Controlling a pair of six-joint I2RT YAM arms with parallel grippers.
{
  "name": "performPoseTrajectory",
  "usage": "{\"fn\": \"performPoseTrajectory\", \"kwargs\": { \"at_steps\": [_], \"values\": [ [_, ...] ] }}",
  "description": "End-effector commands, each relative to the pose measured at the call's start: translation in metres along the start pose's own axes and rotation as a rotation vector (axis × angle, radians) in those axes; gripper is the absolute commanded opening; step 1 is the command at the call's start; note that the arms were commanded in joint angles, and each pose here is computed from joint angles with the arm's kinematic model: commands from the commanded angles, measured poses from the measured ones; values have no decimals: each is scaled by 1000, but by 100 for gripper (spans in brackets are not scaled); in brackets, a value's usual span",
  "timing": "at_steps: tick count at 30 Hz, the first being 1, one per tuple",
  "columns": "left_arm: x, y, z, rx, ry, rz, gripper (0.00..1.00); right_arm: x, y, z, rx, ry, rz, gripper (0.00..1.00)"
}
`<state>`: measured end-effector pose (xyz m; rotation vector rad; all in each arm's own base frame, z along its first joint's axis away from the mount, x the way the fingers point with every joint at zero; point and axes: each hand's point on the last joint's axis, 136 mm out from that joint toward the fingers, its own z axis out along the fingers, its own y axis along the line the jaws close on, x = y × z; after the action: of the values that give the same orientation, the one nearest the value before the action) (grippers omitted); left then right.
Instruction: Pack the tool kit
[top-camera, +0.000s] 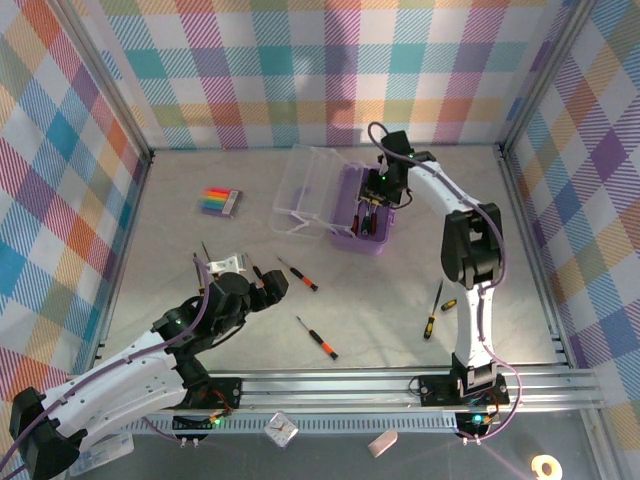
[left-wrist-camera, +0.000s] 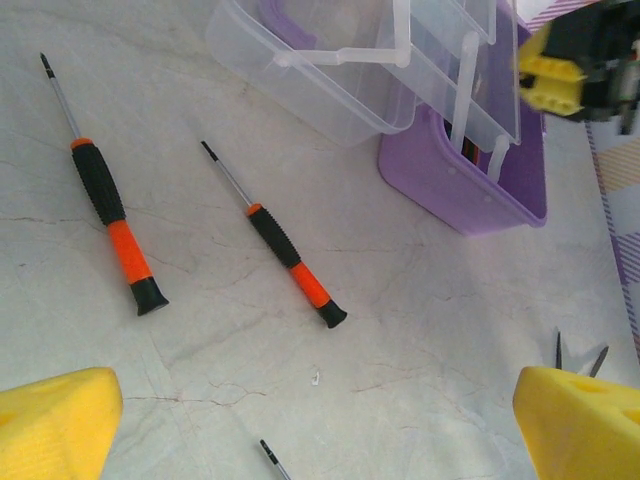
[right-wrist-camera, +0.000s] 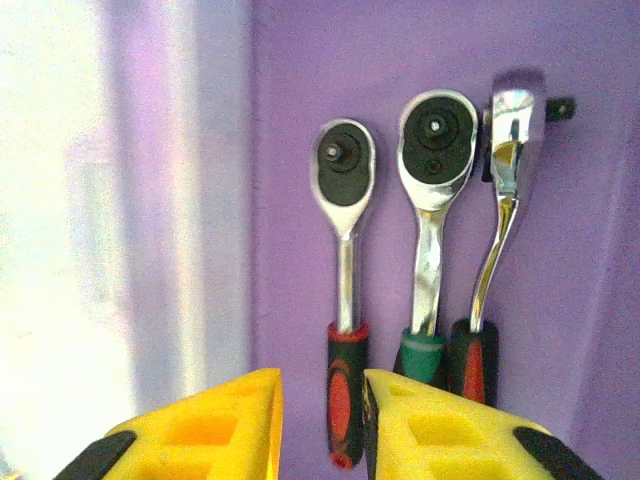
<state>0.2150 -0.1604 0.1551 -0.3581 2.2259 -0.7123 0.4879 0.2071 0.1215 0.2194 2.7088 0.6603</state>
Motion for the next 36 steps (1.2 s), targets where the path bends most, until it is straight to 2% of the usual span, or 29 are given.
{"fn": "performPoseTrajectory", "kwargs": {
  "at_steps": [1,6,10,13,15,18,21,24,26,32,36],
  "values": [
    [-9,-4,-7,0,-28,22,100,-9,33,-50,-82,-110,-72,30],
    [-7,-5,-12,9,-13,2,100,16,50,-77,-75,-131,-175,33],
    [-2,12,-12,-71,2,0,100,48,43,-95,-38,-138,-207,35],
    [6,25,-9,-117,24,-11,100,77,8,-111,46,-174,-158,36],
    [19,9,0,-23,81,6,100,105,-25,-113,94,-187,-99,42],
    [34,-23,12,136,150,-4,100,149,-74,-113,189,-158,-22,45],
    [43,-43,20,181,209,60,100,194,-134,-121,354,-146,88,51],
    [48,-61,27,203,237,123,100,227,-172,-131,458,-130,158,56],
    [53,-72,31,234,246,135,100,232,-192,-143,531,-166,209,62],
    [71,-92,44,276,314,183,99,227,-223,-154,564,-271,345,70],
    [71,-89,44,261,314,211,100,228,-239,-141,545,-219,445,70]
  ]
}}
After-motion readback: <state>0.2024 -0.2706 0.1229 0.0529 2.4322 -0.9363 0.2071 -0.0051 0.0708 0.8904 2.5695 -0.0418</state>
